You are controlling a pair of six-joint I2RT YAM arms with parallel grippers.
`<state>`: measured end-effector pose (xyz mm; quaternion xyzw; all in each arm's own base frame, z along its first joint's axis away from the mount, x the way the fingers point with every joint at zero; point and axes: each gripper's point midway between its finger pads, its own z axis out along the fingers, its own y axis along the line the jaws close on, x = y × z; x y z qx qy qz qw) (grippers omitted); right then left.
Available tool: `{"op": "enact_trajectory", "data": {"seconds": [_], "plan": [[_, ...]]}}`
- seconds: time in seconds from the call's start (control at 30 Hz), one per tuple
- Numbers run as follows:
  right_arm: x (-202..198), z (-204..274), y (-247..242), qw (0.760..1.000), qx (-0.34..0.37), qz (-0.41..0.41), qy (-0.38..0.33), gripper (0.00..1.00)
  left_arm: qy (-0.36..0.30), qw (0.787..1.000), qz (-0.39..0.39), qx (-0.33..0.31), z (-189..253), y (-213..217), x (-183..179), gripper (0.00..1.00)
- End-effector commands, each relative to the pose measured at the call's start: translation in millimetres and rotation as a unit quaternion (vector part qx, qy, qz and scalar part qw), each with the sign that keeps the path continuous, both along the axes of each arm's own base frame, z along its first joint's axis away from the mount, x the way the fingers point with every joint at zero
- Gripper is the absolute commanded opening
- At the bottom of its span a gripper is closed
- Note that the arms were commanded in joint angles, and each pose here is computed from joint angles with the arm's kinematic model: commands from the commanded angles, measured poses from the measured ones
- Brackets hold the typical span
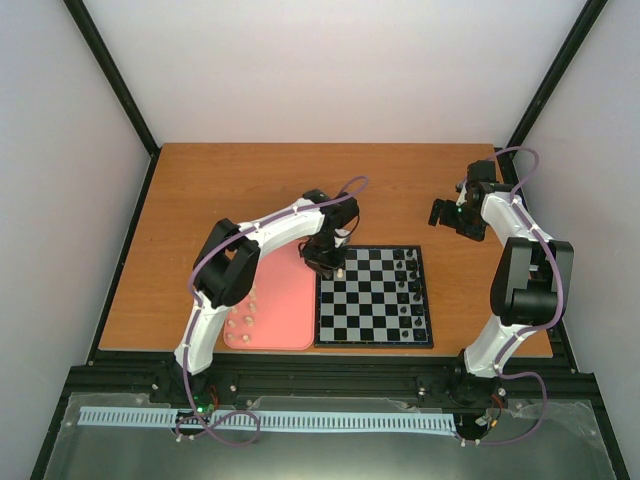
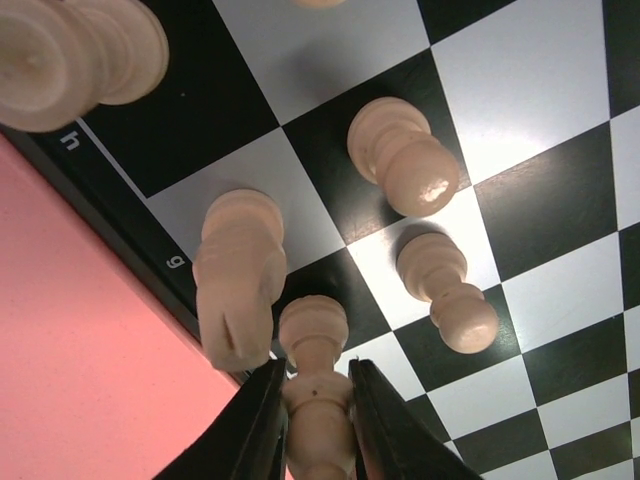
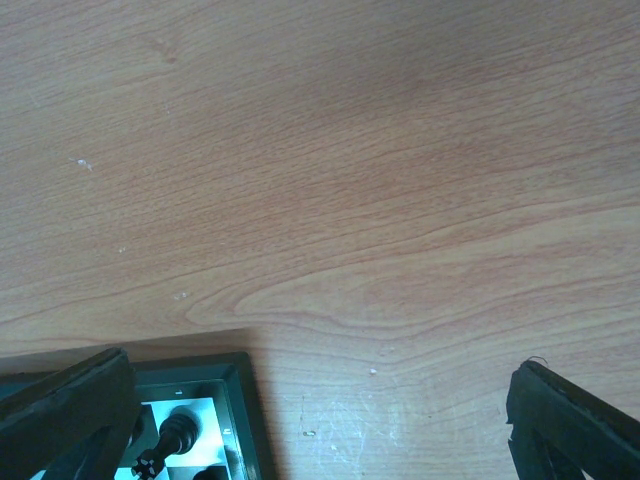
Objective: Set up the chess pieces on the board
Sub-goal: Place the chess piece on the chessboard.
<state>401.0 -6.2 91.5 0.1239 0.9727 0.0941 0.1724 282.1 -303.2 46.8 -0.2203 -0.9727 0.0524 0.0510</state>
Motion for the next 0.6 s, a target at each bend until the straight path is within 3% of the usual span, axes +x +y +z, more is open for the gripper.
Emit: {"op": "enact_trajectory", "data": {"seconds": [0.0,0.3,0.57], "plan": [[6,4,0,1.0,0.0,0.004,-0.009,1.0,0.002,1.0,-0.008,0.001,-2,-1,0,0.21],[6,4,1,1.0,0.001,0.004,-0.01,1.0,-0.001,1.0,-0.009,-0.004,2,-2,0,0.27],[7,4,3,1.0,0.006,0.007,-0.01,1.0,-0.019,1.0,-0.009,-0.017,25,-1,1,0.46]]}}
